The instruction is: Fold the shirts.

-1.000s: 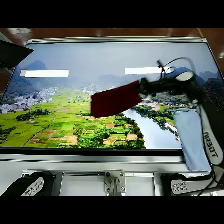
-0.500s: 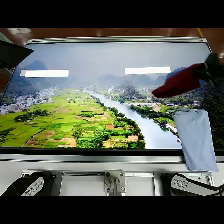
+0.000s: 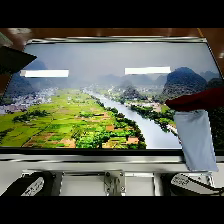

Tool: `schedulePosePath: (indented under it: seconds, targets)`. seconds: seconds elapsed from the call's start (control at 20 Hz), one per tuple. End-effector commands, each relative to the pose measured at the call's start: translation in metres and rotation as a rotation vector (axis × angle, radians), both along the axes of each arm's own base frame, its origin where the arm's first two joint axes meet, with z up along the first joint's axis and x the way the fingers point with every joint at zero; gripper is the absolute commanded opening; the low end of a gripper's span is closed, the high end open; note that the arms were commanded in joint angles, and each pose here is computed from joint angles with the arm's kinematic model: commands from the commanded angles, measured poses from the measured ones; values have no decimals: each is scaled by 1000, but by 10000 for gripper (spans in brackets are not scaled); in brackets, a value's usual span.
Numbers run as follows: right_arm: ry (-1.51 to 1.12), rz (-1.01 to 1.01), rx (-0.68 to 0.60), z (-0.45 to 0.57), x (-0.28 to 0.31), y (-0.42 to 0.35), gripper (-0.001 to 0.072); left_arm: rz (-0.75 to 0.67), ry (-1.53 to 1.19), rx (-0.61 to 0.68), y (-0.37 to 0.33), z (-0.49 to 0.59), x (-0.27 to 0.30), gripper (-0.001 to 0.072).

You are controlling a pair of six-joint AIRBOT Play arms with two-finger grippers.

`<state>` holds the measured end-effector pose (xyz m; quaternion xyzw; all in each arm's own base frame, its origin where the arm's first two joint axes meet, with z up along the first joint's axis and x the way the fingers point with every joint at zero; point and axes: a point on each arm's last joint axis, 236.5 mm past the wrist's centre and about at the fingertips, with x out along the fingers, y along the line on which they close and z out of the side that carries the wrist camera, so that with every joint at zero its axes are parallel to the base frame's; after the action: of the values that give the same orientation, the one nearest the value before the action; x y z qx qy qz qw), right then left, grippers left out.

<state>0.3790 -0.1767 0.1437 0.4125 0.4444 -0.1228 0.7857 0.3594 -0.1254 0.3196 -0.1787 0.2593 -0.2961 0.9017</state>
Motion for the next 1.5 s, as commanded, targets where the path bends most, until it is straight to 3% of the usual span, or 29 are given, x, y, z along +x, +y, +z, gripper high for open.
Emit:
schedulePosePath:
  seconds: [0.0, 0.3, 0.8, 1.15, 1.45]
  targets:
    - [105, -72, -59, -11, -25, -22, 61, -8, 1, 7, -1, -1, -1, 36]
    - [380, -215, -220, -9, -108, -49, 61, -26, -32, 43, -1, -1, -1, 36]
    - [852, -45, 65, -105, -193, 32, 61, -35, -46, 58, -1, -1, -1, 36]
    - [1025, -102, -68, -113, -253, 18, 60, -43, -49, 40, -4, 2, -2, 36]
    - [1103, -67, -10, -138, -273, 36, 60, -56, -55, 15, -8, 7, -5, 36]
